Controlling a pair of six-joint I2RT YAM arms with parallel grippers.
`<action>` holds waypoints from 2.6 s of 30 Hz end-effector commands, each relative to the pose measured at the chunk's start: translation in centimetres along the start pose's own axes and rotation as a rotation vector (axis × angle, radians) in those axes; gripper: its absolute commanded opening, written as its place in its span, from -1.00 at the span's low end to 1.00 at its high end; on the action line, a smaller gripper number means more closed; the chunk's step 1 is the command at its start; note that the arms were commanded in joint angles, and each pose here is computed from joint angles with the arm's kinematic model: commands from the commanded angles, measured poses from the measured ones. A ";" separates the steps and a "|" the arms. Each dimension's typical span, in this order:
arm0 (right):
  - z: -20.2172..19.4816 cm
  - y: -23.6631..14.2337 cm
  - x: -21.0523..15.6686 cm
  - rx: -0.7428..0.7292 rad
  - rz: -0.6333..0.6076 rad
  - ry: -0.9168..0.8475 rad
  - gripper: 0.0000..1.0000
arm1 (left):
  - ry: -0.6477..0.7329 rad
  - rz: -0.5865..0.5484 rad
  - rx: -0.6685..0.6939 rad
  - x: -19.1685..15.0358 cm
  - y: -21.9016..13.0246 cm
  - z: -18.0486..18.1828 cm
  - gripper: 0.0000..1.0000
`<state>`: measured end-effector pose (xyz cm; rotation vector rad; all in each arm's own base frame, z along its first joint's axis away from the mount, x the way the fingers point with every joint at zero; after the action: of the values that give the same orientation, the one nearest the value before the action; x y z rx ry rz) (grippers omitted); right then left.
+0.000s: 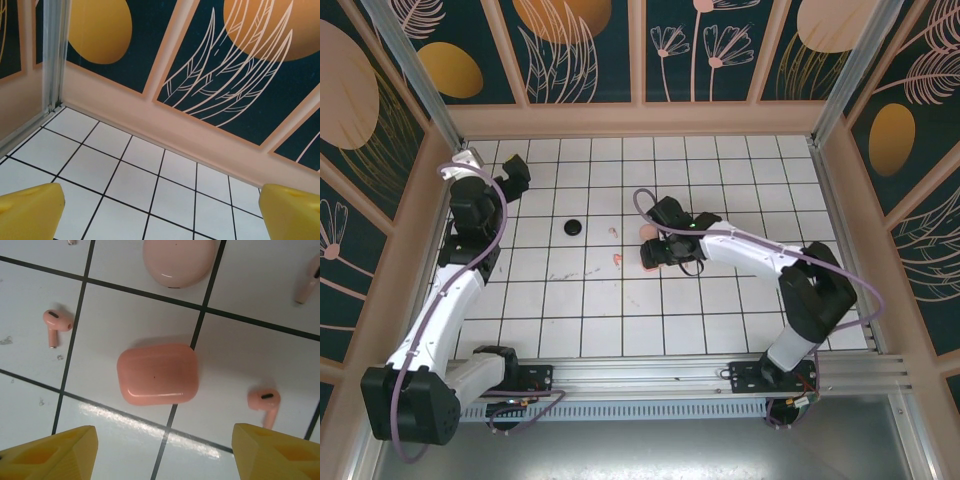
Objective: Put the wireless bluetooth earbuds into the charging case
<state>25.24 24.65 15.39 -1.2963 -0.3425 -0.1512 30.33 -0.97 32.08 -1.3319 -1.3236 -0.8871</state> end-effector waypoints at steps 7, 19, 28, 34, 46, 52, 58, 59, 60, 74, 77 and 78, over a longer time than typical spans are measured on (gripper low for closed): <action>0.9 2.6 0.6 -0.121 0.035 -0.060 0.48 | -0.061 -0.023 0.029 0.4 -0.7 0.5 0.97; 1.3 5.6 0.8 -0.164 0.078 -0.082 0.47 | 0.044 0.053 -0.098 -1.9 -0.1 -0.4 0.97; 1.3 6.9 0.4 -0.173 0.107 -0.088 0.43 | -0.030 0.118 -0.125 -3.0 0.5 -0.7 0.98; 1.2 7.0 0.2 -0.171 0.111 -0.074 0.39 | -0.113 0.160 -0.152 -3.6 0.5 -1.0 0.97; 1.2 7.6 0.4 -0.172 0.100 -0.003 0.23 | -0.239 0.189 -0.334 -6.8 -2.1 -1.4 0.97; 1.7 5.2 0.8 -0.113 0.059 0.059 -0.18 | -0.247 0.218 -0.419 -7.9 -2.5 -2.3 0.97; 2.4 -0.2 2.6 0.031 -0.047 0.191 -0.18 | -0.248 0.266 -0.506 -10.4 -2.9 -4.3 0.97; 2.3 -1.2 3.2 0.061 -0.067 0.228 -0.18 | -0.252 0.272 -0.529 -11.0 -3.0 -4.7 0.97; 2.1 -2.1 3.9 0.081 -0.096 0.268 -0.17 | -0.264 0.271 -0.559 -11.6 -3.2 -5.2 0.97; 1.1 -6.3 9.5 0.458 -0.162 0.868 -0.17 | -0.338 0.220 -0.892 -15.5 -5.1 -11.2 0.82; 1.2 -6.0 9.6 0.461 -0.152 0.914 -0.18 | -0.342 0.243 -0.945 -16.4 -4.8 -13.1 0.65; 1.2 -6.0 9.5 0.462 -0.152 0.926 -0.18 | -0.344 0.242 -0.962 -16.5 -4.7 -13.7 0.58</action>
<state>32.24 24.54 23.70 -0.7222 0.2356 -0.7004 25.24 -16.96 17.47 -2.3537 -0.8949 -1.0648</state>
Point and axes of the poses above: each hand's point on the last joint's axis, 136 mm out from that joint toward the fingers, its own y axis out along the fingers, its own z axis along the line the jaws close on, x = y × z, the point moved 8 cm from there along -y, back along the fingers, and after that the axes turned 11 degrees about y, right-handed, at the moved point
